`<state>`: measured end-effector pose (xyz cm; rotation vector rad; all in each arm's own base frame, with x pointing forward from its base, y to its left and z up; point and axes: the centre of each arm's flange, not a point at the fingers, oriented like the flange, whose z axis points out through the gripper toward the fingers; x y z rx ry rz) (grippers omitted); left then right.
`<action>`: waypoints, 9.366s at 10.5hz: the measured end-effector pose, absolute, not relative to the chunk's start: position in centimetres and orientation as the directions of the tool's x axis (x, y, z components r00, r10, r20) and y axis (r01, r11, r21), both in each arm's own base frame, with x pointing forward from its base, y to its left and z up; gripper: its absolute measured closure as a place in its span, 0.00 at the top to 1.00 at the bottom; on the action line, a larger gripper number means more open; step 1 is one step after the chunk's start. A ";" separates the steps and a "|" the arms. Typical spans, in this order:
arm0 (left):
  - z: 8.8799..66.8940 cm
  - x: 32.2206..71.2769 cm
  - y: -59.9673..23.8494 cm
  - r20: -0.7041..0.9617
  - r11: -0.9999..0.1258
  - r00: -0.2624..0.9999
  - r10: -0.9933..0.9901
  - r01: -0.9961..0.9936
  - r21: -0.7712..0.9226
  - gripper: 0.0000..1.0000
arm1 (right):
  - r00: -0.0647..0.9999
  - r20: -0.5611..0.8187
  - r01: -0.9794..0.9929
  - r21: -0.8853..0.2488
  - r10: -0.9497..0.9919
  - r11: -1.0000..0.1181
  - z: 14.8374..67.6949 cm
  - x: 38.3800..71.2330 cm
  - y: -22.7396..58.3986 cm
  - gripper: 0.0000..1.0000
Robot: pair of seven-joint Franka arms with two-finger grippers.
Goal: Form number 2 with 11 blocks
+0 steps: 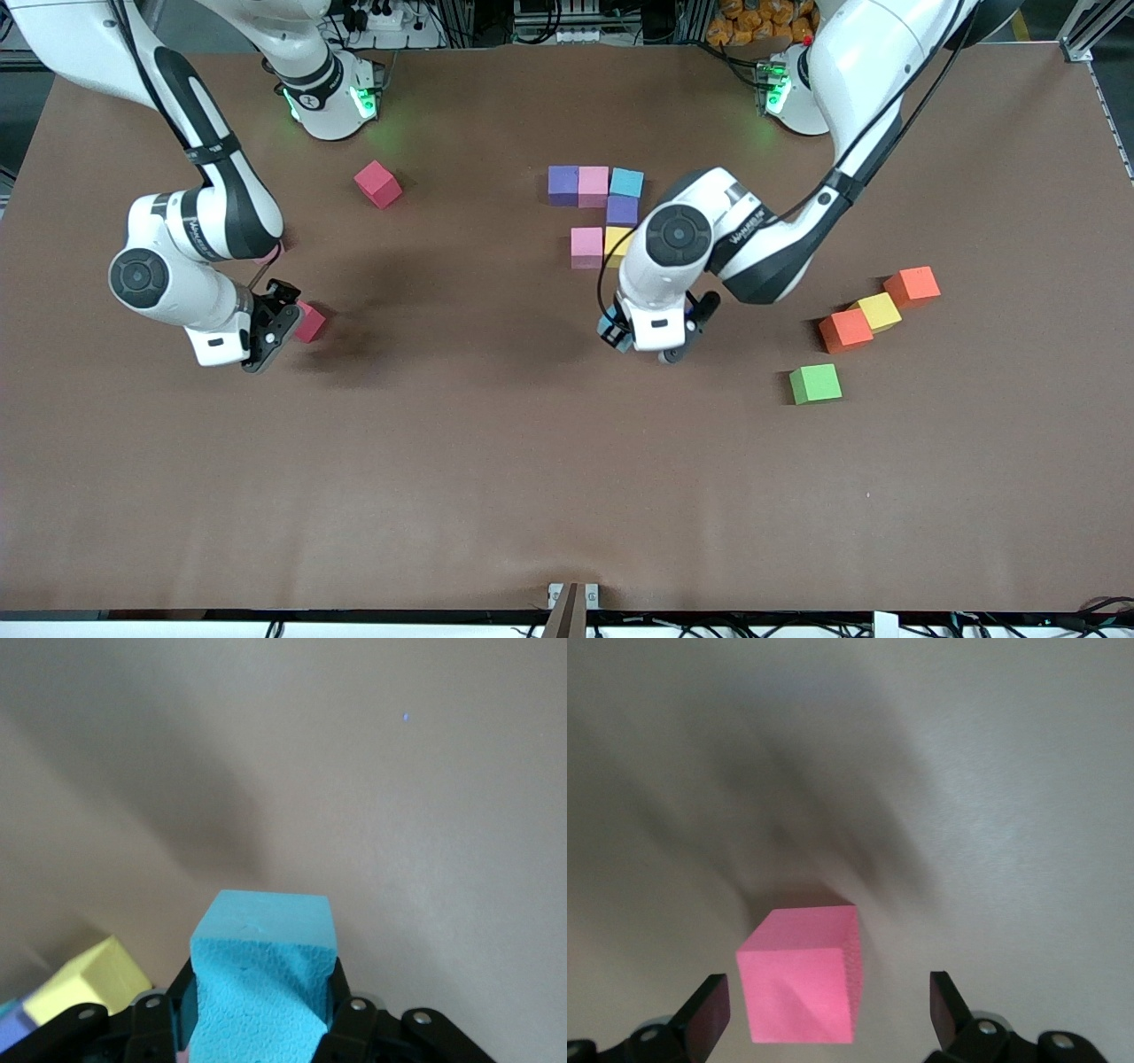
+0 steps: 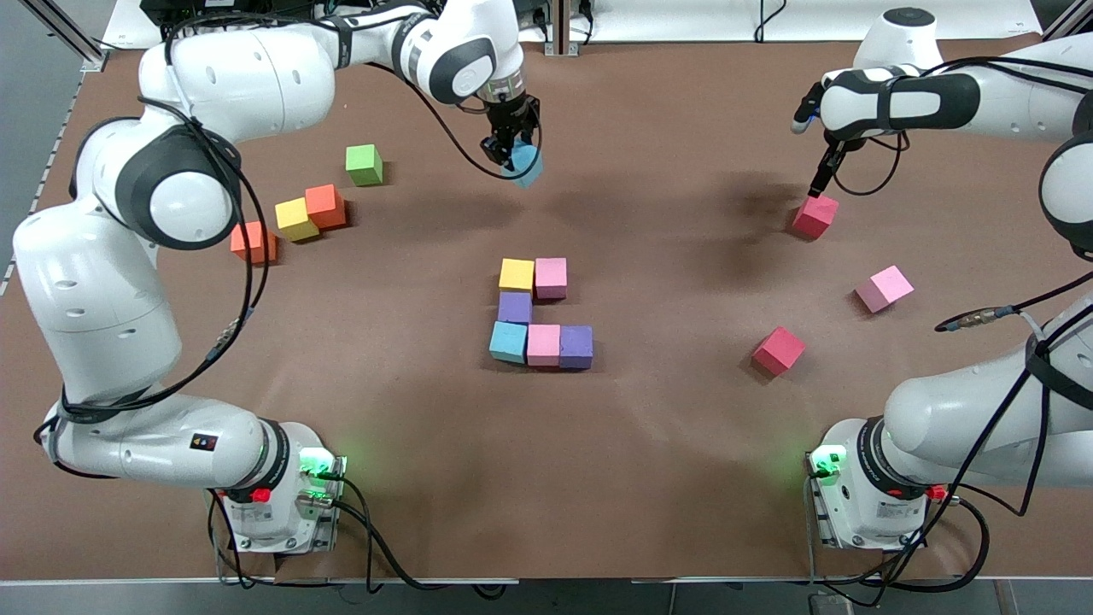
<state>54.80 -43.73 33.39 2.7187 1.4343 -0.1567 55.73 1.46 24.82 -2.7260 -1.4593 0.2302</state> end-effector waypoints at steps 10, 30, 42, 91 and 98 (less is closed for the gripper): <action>32.9 44.3 -53.1 -0.085 -0.056 0.045 0.995 0.991 -0.122 0.56 | 0.526 -0.076 0.842 -0.099 0.847 -0.531 21.3 54.2 1.4 1.00; 23.4 34.2 -56.4 -0.029 -0.026 0.023 0.999 0.995 -0.095 0.55 | 0.526 -0.089 0.837 -0.123 0.846 -0.533 20.1 52.8 0.4 1.00; 22.5 35.8 -55.5 -0.032 -0.004 0.002 0.999 0.997 -0.071 0.55 | 0.478 -0.006 0.877 -0.050 0.878 -0.478 23.4 56.6 3.3 0.61; 25.7 65.9 -12.1 -0.045 -0.982 0.986 0.158 0.152 -0.115 1.00 | 0.995 -0.095 0.025 -0.100 0.034 -0.995 21.2 46.8 48.1 0.60; 23.7 66.3 -10.8 -0.047 -0.978 0.981 0.188 0.183 -0.098 1.00 | 0.994 -0.104 0.020 -0.076 0.028 -0.997 20.4 46.1 48.3 0.60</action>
